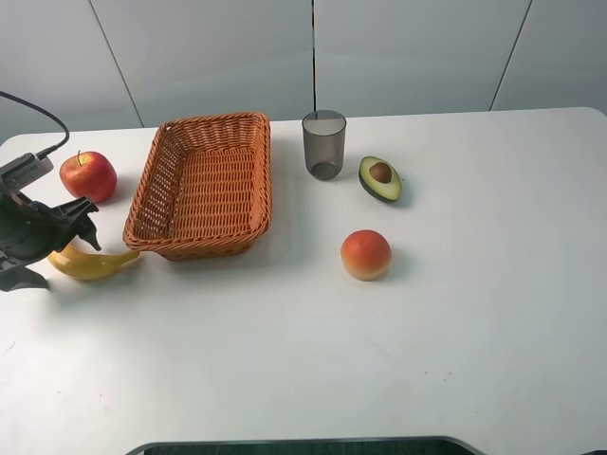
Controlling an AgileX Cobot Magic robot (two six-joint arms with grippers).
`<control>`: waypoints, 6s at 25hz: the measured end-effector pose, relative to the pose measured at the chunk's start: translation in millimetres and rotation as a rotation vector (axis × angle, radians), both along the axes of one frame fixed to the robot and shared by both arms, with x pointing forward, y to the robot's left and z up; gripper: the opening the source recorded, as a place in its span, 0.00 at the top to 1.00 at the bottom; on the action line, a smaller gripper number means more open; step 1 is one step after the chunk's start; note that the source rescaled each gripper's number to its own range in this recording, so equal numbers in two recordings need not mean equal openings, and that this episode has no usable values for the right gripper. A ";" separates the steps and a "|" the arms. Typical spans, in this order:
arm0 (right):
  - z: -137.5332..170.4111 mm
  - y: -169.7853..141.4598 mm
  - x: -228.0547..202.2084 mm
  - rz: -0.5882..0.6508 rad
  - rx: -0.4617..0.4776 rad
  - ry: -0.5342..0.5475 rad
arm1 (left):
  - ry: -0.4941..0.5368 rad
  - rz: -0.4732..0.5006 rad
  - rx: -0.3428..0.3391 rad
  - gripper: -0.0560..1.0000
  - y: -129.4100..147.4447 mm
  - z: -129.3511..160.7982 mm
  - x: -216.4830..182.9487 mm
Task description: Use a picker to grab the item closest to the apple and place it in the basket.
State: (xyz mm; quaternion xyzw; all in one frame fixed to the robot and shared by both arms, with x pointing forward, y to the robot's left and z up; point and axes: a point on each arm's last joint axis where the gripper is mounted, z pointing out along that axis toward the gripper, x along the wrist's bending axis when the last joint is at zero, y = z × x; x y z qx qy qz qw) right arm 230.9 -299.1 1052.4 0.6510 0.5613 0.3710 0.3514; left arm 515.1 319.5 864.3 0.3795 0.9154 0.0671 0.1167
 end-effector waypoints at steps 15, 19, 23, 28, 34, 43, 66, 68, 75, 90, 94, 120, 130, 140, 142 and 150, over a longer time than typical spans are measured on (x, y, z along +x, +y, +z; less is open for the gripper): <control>0.0 0.0 0.0 0.000 0.000 0.000 | -0.001 0.017 -0.010 0.95 -0.4 -2.0 0.8; 0.0 0.0 0.0 0.000 0.000 0.000 | -0.003 0.028 -0.015 0.92 -0.6 -2.0 1.0; 0.0 0.0 0.0 0.000 0.000 0.000 | -0.005 0.040 -0.022 0.92 -0.9 -2.0 1.1; 0.0 0.0 0.0 0.000 0.000 0.000 | -0.005 0.043 -0.023 0.92 -1.0 -2.0 1.1; 0.0 0.0 0.0 0.000 0.000 0.000 | -0.003 0.045 -0.024 0.92 -1.0 -2.0 0.9; 0.0 0.0 0.0 0.000 0.000 0.000 | 0.102 -0.059 -0.004 0.92 -1.5 2.2 -8.7; 0.0 0.0 0.0 0.000 0.000 0.000 | -0.097 -0.386 -0.134 0.93 -26.1 114.3 -50.2; 0.0 0.0 0.0 0.000 0.000 0.000 | -0.120 -0.462 -0.155 0.93 -35.2 117.5 -51.4; 0.0 0.0 0.0 0.000 0.000 0.000 | -0.185 -0.683 -0.174 0.93 -79.3 120.1 -53.2; 0.0 0.0 0.0 0.000 0.000 0.000 | -0.441 -0.837 -0.128 0.93 -142.7 149.5 -13.6; 0.0 0.0 0.0 0.000 0.000 0.000 | -0.442 -0.870 -0.093 0.93 -152.8 141.8 15.9; 0.0 0.0 0.0 0.000 0.000 0.000 | -0.473 -1.039 0.137 0.04 -174.6 100.9 96.8; 0.0 0.0 0.0 0.000 0.000 0.000 | -0.436 -1.071 0.095 0.04 -168.7 139.6 74.9; 0.0 0.0 0.0 0.000 0.000 0.000 | -0.436 -0.939 0.130 0.04 -100.1 206.2 40.6; 0.0 0.0 0.0 0.000 0.000 0.000 | -0.438 -0.873 0.150 0.04 -76.4 213.5 27.1; 0.0 0.0 0.0 0.000 0.000 0.000 | -0.477 -0.775 0.241 0.03 -36.8 241.6 -54.9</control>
